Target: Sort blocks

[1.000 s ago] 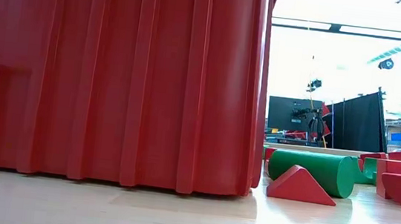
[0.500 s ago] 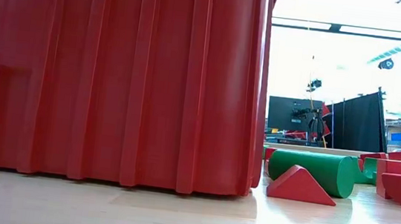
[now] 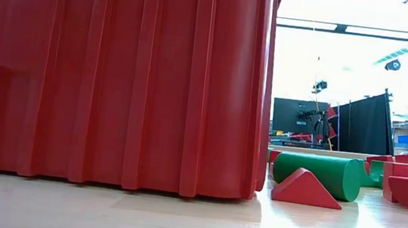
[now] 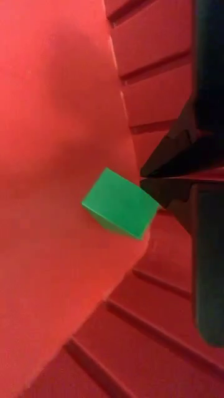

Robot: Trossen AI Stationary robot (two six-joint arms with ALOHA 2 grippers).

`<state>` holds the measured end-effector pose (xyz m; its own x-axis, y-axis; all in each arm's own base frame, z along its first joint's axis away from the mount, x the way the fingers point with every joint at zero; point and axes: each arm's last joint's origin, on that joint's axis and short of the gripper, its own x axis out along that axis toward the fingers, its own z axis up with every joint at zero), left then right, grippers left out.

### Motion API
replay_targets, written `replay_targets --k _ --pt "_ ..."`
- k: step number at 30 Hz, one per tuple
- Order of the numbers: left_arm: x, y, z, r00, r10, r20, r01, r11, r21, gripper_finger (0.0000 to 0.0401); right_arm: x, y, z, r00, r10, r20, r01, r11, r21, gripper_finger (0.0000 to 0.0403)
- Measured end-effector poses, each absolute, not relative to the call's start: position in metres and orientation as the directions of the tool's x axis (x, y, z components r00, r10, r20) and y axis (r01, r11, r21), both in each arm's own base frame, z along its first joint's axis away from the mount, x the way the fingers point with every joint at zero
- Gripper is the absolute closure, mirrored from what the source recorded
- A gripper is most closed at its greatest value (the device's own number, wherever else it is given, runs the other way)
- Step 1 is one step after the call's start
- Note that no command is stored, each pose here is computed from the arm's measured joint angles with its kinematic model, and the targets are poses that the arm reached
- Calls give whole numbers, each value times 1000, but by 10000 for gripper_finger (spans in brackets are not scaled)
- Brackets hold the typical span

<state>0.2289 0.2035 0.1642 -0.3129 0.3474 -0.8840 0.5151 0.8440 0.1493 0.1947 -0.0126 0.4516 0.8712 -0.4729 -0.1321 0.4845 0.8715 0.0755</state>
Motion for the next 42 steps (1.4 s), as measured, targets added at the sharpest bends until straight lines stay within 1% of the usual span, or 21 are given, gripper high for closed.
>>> replay_targets --k 4,9,12,17,21,23,32,42 --pt "230 204 156 -329 322 -888 500 857 125 401 195 -13 452 871 -473 -132 485 870 86 403" --pt "235 194 154 -277 226 -934 476 877 71 401 195 -13 452 871 -473 -132 485 870 85 403" --pt "244 181 155 -251 212 -944 500 864 61 401 195 -13 452 871 -473 -132 485 871 82 403" --pt "264 150 156 -219 229 -948 591 804 58 401 195 -13 452 871 -473 -132 484 872 71 403" --pt "271 137 157 -236 324 -916 622 775 114 401 195 -13 452 871 -473 -132 484 872 70 403" --pt "270 140 158 -251 363 -898 605 783 147 401 195 -13 452 871 -473 -132 484 872 71 403" --pt "248 178 160 -352 429 -832 506 835 216 401 195 -13 452 871 -473 -132 485 870 86 403" --pt "234 200 164 -377 415 -828 432 870 239 401 195 -13 452 872 -472 -132 484 871 85 403"
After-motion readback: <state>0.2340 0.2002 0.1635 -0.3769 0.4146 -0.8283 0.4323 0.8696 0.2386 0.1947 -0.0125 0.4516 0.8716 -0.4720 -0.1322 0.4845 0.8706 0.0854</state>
